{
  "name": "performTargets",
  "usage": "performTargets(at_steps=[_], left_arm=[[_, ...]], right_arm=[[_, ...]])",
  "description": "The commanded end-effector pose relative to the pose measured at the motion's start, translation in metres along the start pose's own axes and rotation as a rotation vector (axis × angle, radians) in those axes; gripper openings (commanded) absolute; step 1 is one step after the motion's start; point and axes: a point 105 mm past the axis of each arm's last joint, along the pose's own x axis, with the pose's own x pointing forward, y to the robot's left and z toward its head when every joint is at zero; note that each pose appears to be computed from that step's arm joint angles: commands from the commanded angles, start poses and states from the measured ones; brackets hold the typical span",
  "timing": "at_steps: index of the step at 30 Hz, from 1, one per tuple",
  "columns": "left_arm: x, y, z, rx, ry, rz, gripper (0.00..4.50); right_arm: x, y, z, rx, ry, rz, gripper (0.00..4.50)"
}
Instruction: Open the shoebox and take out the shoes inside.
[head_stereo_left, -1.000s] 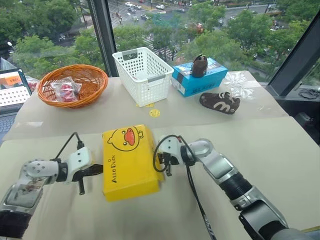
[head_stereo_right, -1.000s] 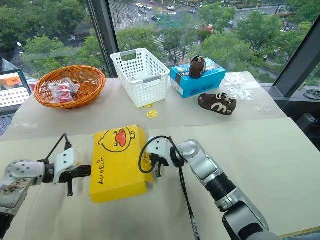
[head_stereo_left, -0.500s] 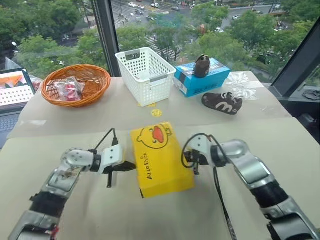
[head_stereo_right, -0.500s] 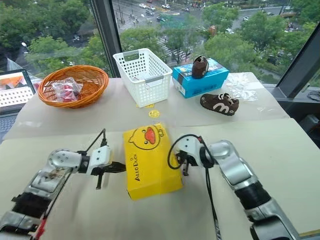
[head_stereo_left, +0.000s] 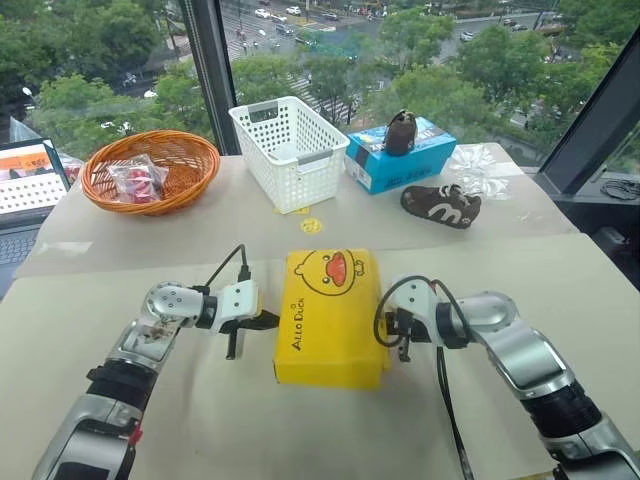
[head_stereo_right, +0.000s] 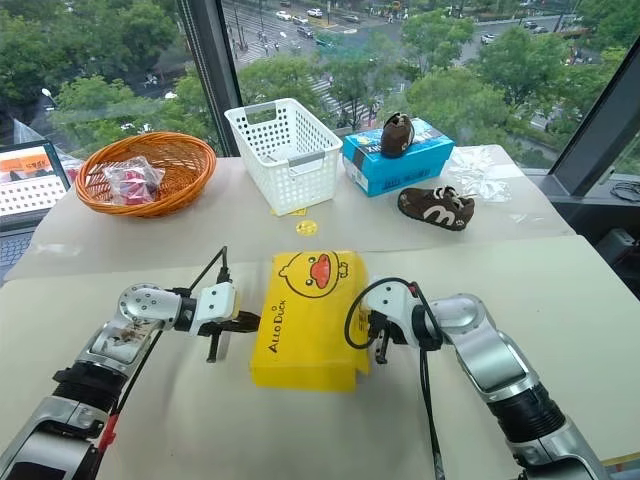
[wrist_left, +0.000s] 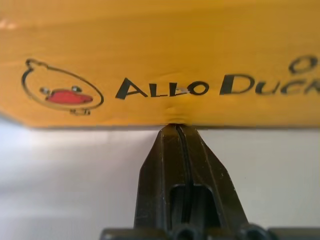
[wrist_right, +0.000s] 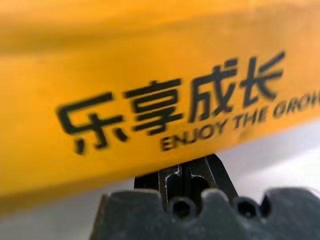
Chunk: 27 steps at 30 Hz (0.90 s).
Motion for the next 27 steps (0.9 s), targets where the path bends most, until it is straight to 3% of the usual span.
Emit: performTargets(at_steps=[1, 8, 18, 21, 27], left_arm=[[0.003, -0.013, 0.004, 0.014, -0.007, -0.044, 0.00], [-0.006, -0.016, 0.000, -0.005, 0.016, -0.006, 0.00], [-0.083, -0.017, -0.021, -0.216, 0.047, 0.226, 0.00], [-0.101, -0.020, -0.014, -0.269, 0.006, 0.273, 0.00], [-0.131, -0.036, 0.012, -0.452, -0.172, 0.329, 0.00]], right_arm=[[-0.003, -0.006, 0.018, -0.052, -0.061, -0.020, 0.08], [-0.002, -0.002, 0.020, -0.067, -0.066, 0.018, 0.08], [-0.030, -0.020, 0.000, -0.055, 0.001, -0.037, 0.08], [-0.034, -0.021, -0.004, -0.047, 0.007, -0.035, 0.08], [-0.029, -0.010, 0.014, 0.028, -0.115, 0.059, 0.08]])
